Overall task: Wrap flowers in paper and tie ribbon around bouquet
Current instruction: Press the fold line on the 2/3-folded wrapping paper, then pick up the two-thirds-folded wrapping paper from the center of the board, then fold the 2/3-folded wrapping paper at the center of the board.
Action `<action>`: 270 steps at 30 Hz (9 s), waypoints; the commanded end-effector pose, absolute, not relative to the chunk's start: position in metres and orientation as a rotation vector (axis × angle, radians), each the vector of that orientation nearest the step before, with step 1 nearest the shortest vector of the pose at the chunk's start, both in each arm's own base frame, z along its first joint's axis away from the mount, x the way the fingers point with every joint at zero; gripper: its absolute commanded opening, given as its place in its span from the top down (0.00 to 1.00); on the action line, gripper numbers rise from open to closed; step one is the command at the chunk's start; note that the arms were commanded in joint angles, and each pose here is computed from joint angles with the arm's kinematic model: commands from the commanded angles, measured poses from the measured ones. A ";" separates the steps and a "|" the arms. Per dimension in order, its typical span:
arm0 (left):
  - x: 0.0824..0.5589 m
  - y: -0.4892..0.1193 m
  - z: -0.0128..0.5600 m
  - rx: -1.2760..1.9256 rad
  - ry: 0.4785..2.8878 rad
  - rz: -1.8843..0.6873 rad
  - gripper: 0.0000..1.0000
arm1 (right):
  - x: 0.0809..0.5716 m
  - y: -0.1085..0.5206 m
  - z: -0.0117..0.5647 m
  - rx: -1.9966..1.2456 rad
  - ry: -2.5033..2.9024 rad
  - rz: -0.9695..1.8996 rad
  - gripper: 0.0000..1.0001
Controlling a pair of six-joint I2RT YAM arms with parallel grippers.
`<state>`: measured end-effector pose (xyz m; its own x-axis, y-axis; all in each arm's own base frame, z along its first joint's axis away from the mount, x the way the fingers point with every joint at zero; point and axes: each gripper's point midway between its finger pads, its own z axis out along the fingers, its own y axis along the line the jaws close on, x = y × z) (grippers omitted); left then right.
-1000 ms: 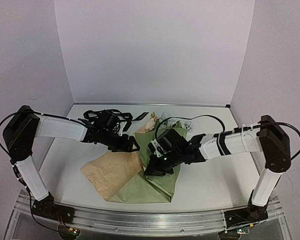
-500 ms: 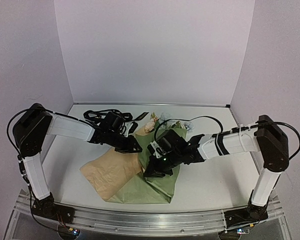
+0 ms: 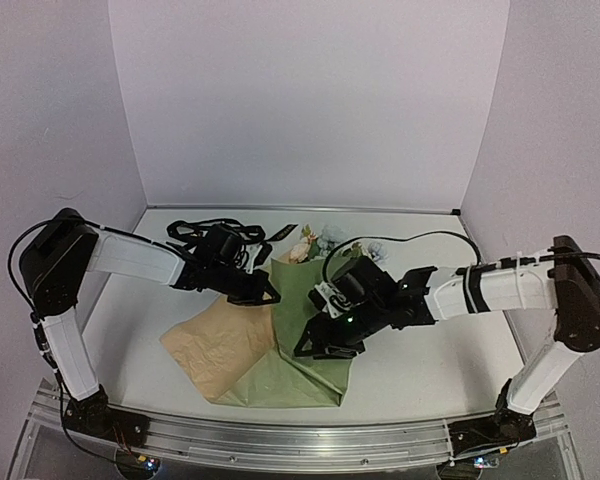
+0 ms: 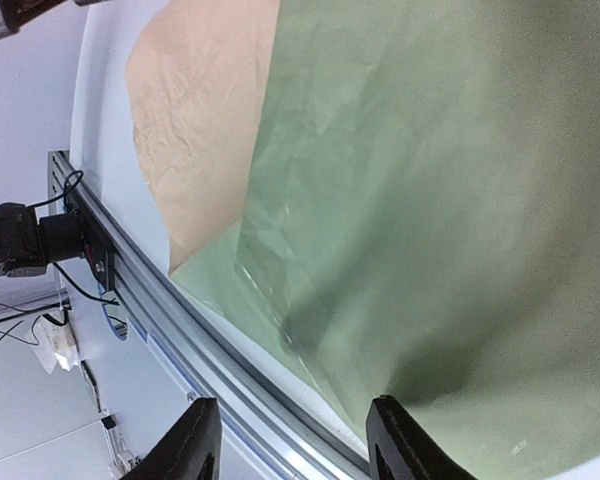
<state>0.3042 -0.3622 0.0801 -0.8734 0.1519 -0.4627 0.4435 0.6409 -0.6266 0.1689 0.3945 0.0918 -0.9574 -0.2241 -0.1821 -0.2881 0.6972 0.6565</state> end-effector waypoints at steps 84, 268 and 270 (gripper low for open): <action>0.182 -0.382 -0.007 0.700 2.730 -0.840 1.00 | 0.211 0.354 0.019 0.325 2.743 1.125 0.69; 0.183 -0.243 0.125 -0.240 2.351 -0.872 1.00 | 0.181 0.477 0.004 -0.413 3.096 1.023 0.83; 0.183 -0.250 0.139 -0.179 2.305 -0.908 1.00 | 0.181 0.475 0.002 -0.415 3.100 1.008 0.83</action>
